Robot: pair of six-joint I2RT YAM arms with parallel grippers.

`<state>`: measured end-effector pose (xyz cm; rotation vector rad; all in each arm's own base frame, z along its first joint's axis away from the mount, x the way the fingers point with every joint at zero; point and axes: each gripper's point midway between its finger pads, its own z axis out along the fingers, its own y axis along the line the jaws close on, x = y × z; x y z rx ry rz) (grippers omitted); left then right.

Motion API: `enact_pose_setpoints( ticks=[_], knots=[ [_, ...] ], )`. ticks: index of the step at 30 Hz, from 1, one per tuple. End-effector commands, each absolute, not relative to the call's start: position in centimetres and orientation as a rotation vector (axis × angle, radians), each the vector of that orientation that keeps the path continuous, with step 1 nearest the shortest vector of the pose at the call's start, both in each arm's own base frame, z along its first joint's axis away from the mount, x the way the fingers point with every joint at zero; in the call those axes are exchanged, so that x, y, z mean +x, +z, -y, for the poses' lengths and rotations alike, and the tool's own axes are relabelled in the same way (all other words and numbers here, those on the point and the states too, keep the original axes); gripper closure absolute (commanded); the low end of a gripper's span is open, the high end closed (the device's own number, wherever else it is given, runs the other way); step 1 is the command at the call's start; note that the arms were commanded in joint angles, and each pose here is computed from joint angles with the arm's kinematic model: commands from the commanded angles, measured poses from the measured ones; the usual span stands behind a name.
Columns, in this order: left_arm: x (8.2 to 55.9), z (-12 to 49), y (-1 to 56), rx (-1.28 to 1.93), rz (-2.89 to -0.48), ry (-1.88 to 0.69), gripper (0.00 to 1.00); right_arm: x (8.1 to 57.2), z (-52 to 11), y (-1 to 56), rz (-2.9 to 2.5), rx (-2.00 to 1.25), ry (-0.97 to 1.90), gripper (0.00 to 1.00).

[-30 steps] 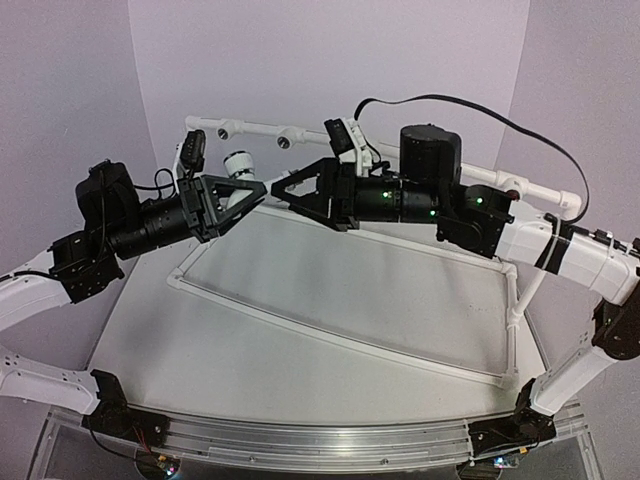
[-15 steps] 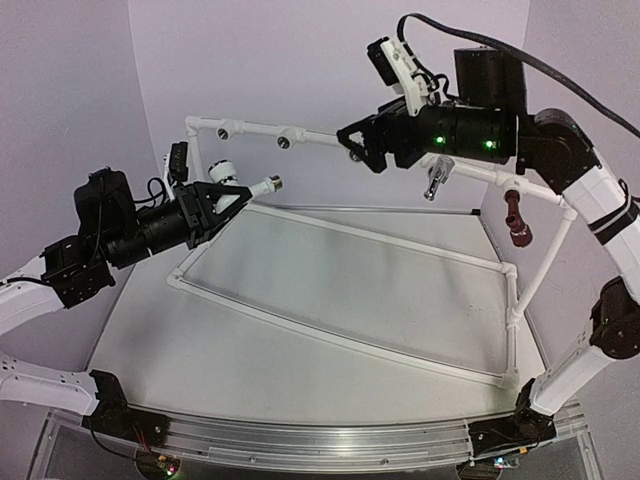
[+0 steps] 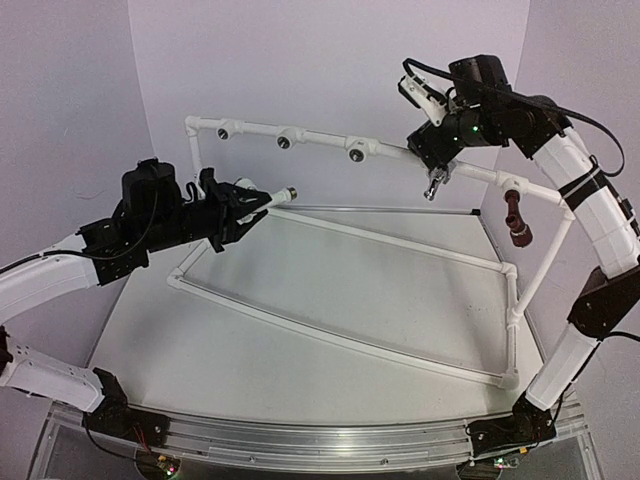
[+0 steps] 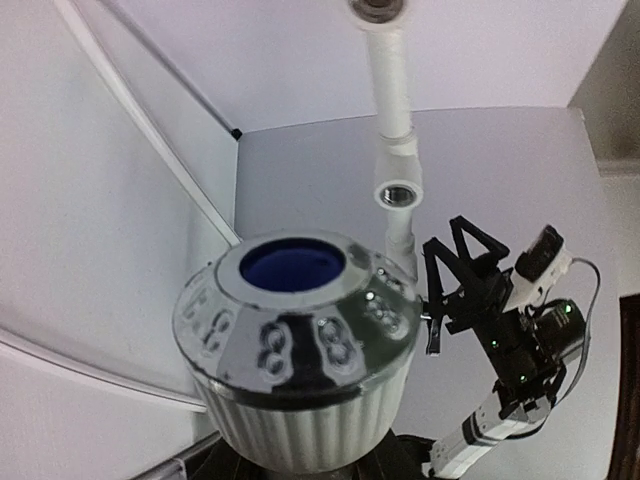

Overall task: Install the water faucets
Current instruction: Hold the pipe with the faucet installed at the center of the board.

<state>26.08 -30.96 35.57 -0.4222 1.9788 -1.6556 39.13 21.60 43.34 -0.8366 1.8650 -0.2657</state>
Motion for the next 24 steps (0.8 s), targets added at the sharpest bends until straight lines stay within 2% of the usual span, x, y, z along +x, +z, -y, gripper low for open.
enact_pose_setpoints(
  ticks=[1, 4, 7, 10, 15, 24],
  knots=[
    [26.5, 32.7, 39.3, -0.608, -1.937, -1.955, 1.00, 39.3, -20.7, 44.7, -1.820, -0.956, -0.251, 0.18],
    [27.1, 33.0, 39.8, -0.697, -1.893, -2.035, 1.00, 39.4, -20.0, 44.2, -1.840, -0.974, -0.246, 0.20],
    [27.6, 33.2, 40.2, -0.739, -1.872, -2.056, 1.00, 38.6, -19.6, 46.7, -1.800, -0.913, -0.155, 0.22],
    [28.0, 33.7, 40.1, -0.777, -1.880, -2.074, 1.00, 36.7, -20.1, 49.3, -1.719, -0.926, -0.059, 0.20],
    [28.6, 34.5, 40.0, -0.793, -1.892, -2.089, 1.00, 34.7, -19.6, 48.2, -1.737, -0.986, -0.039, 0.19],
    [29.2, 36.3, 39.9, -0.761, -1.929, -2.103, 1.00, 32.8, -18.2, 45.0, -1.819, -1.030, -0.056, 0.24]
  ],
)
